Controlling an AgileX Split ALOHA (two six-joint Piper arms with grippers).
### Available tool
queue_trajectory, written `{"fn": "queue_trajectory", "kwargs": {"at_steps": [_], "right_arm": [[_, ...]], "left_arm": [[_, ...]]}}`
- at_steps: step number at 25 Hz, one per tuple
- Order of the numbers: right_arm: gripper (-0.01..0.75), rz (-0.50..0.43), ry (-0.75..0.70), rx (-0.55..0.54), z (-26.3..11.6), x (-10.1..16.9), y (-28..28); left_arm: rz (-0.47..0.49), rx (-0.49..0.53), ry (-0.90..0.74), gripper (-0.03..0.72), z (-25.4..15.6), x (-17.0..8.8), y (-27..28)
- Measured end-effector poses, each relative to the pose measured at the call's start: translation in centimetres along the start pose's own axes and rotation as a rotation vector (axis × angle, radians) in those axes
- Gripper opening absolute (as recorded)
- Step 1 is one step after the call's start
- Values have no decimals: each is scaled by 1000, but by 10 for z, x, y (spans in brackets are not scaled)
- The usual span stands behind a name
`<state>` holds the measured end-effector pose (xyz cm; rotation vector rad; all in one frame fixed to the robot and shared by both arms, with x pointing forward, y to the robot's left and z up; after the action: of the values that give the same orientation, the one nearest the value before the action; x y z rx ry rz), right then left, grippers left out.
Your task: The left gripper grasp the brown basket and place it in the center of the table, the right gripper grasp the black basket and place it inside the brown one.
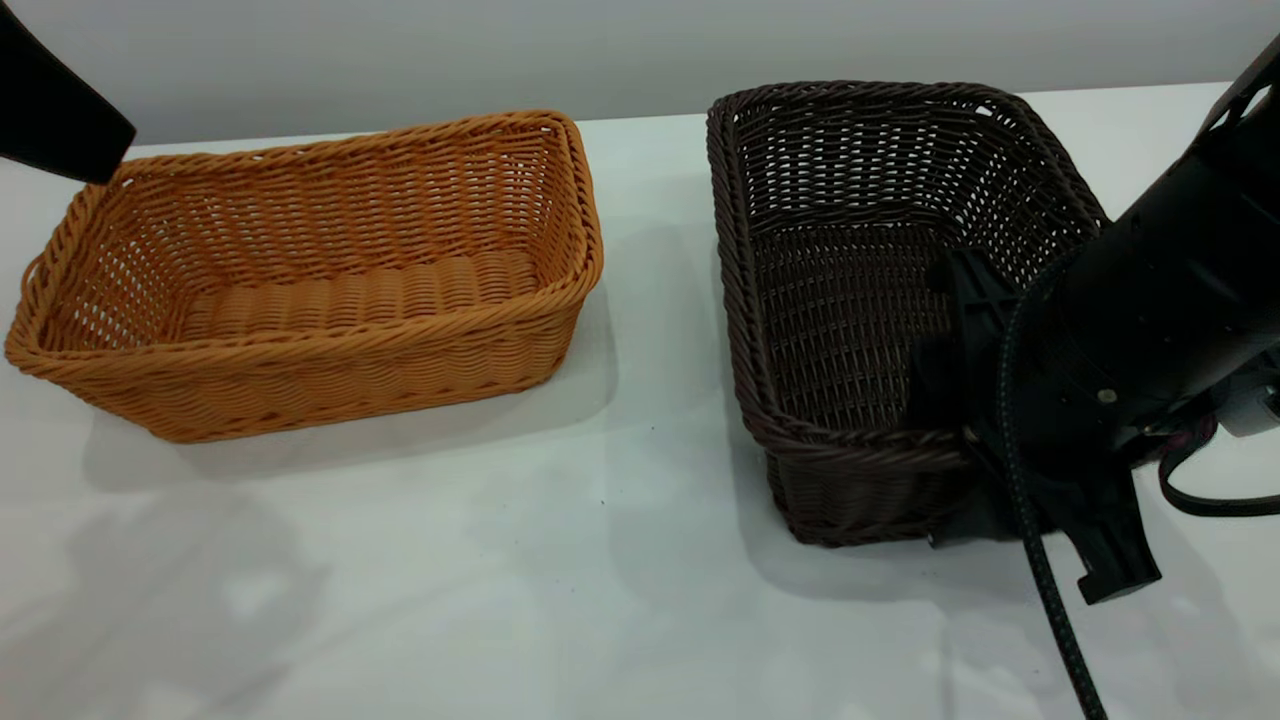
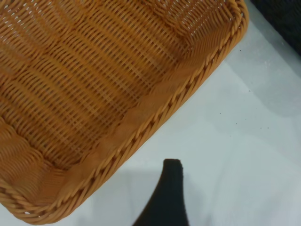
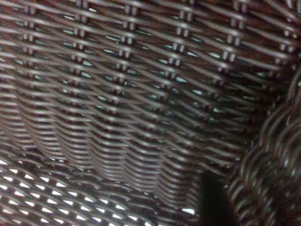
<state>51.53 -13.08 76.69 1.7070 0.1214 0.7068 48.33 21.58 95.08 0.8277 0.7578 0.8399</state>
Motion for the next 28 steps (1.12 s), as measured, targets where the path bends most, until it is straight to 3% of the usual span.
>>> {"fn": "queue_trajectory", "kwargs": {"at_steps": [1, 8, 19, 28], "right_arm": [[298, 2, -6, -1, 0, 0, 0], [298, 7, -4, -1, 0, 2, 1], [298, 5, -2, 9, -2, 1, 2], [298, 3, 115, 22, -4, 1, 2]], "left_arm": [[0, 0, -1, 627, 0, 0, 0], [24, -10, -8, 627, 3, 6, -3], [53, 137, -264, 627, -9, 24, -45], [101, 246, -432, 627, -17, 40, -92]]}}
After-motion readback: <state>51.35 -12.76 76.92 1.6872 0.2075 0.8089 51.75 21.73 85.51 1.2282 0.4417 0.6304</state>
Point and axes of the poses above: a point on each arm's last joint axis where the gripper is mounted, y pointing back along that axis away from the gripper, x along the wrist's bending axis when the last joint is at zero, z = x × y, the point moved 9 cm from there along -y, pointing out along that axis toward the gripper, and after that the axes turned 15 degrees about y, right-handed, at the moved point
